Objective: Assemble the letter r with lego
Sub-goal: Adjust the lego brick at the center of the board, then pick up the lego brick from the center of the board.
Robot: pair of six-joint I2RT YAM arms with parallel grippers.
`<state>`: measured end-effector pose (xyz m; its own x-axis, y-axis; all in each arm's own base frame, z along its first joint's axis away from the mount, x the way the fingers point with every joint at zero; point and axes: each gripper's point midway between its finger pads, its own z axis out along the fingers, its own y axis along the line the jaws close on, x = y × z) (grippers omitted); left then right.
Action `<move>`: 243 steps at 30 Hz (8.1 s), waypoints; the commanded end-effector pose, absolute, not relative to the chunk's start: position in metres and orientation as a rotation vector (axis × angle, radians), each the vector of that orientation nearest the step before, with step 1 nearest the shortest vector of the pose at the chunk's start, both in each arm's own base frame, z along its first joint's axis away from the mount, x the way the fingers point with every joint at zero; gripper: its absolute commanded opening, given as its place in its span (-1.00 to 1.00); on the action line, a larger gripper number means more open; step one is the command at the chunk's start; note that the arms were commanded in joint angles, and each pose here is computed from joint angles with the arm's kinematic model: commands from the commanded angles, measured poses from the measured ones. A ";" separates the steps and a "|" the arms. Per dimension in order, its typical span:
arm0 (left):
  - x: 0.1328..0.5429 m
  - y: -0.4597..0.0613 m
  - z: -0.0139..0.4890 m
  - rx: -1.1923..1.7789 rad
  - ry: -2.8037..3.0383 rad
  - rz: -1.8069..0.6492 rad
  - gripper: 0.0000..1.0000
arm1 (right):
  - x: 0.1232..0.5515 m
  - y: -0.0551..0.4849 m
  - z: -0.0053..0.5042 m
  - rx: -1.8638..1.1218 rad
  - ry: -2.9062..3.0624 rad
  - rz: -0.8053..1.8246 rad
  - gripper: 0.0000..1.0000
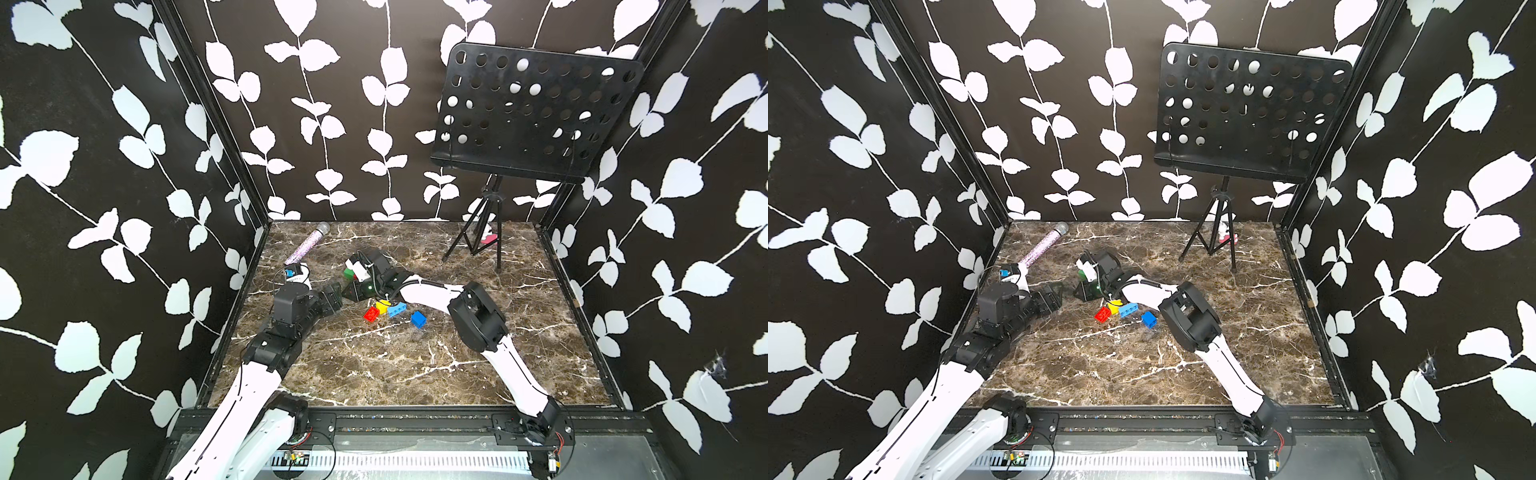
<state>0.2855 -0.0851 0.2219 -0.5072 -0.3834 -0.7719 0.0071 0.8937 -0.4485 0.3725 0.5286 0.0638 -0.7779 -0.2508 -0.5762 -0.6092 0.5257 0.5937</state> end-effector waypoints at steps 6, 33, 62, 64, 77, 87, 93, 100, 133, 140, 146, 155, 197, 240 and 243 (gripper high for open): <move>0.286 -0.083 0.204 -0.300 2.093 -0.483 0.53 | 0.389 0.504 0.066 -0.579 2.337 0.939 -0.62; 0.432 -0.114 0.154 -0.088 2.439 -0.458 0.01 | 0.394 0.372 0.117 -0.470 2.334 0.757 -0.64; 0.502 -0.156 0.059 0.096 2.712 -0.476 -1.00 | 0.361 0.316 0.103 -0.480 2.397 0.682 -0.65; 0.492 -0.148 0.056 0.092 2.729 -0.426 -1.00 | 0.359 0.317 0.102 -0.481 2.401 0.687 -0.66; 0.418 -0.126 0.061 0.062 2.807 -0.370 -1.00 | 0.348 0.322 0.096 -0.491 2.421 0.770 -0.66; 0.361 -0.133 0.069 -0.018 2.759 -0.521 -1.00 | 0.314 0.389 0.123 -0.785 2.322 0.950 -0.65; 0.343 -0.140 0.075 -0.059 2.704 -0.613 -1.00 | 0.326 0.410 0.106 -0.721 2.357 0.979 -0.68; 0.319 -0.130 0.081 -0.128 2.643 -0.611 -1.00 | 0.340 0.434 0.090 -0.750 2.409 1.015 -0.69; 0.300 -0.143 0.051 -0.122 2.731 -0.647 -1.00 | 0.388 0.451 0.057 -0.763 2.393 0.818 -0.72; 0.305 -0.144 0.062 -0.112 2.690 -0.649 -1.00 | 0.370 0.433 0.106 -0.768 2.296 0.849 -0.42; 0.312 -0.150 0.086 -0.080 2.584 -0.680 -0.47 | 0.354 0.403 0.103 -0.760 2.350 0.794 -0.33; 0.315 -0.154 0.088 -0.062 2.582 -0.663 -0.32 | 0.344 0.397 0.080 -0.799 2.408 0.775 -0.27; 0.300 -0.207 0.105 0.541 2.552 -0.426 -0.15 | 0.255 0.308 0.085 -0.916 2.493 0.636 -0.32; 0.236 -0.268 0.042 1.629 2.543 -0.303 -0.12 | 0.289 0.239 0.135 -0.536 2.374 0.868 -0.22; 0.238 -0.267 0.038 1.620 2.553 -0.287 -0.13 | 0.289 0.239 0.134 -0.535 2.377 0.870 -0.22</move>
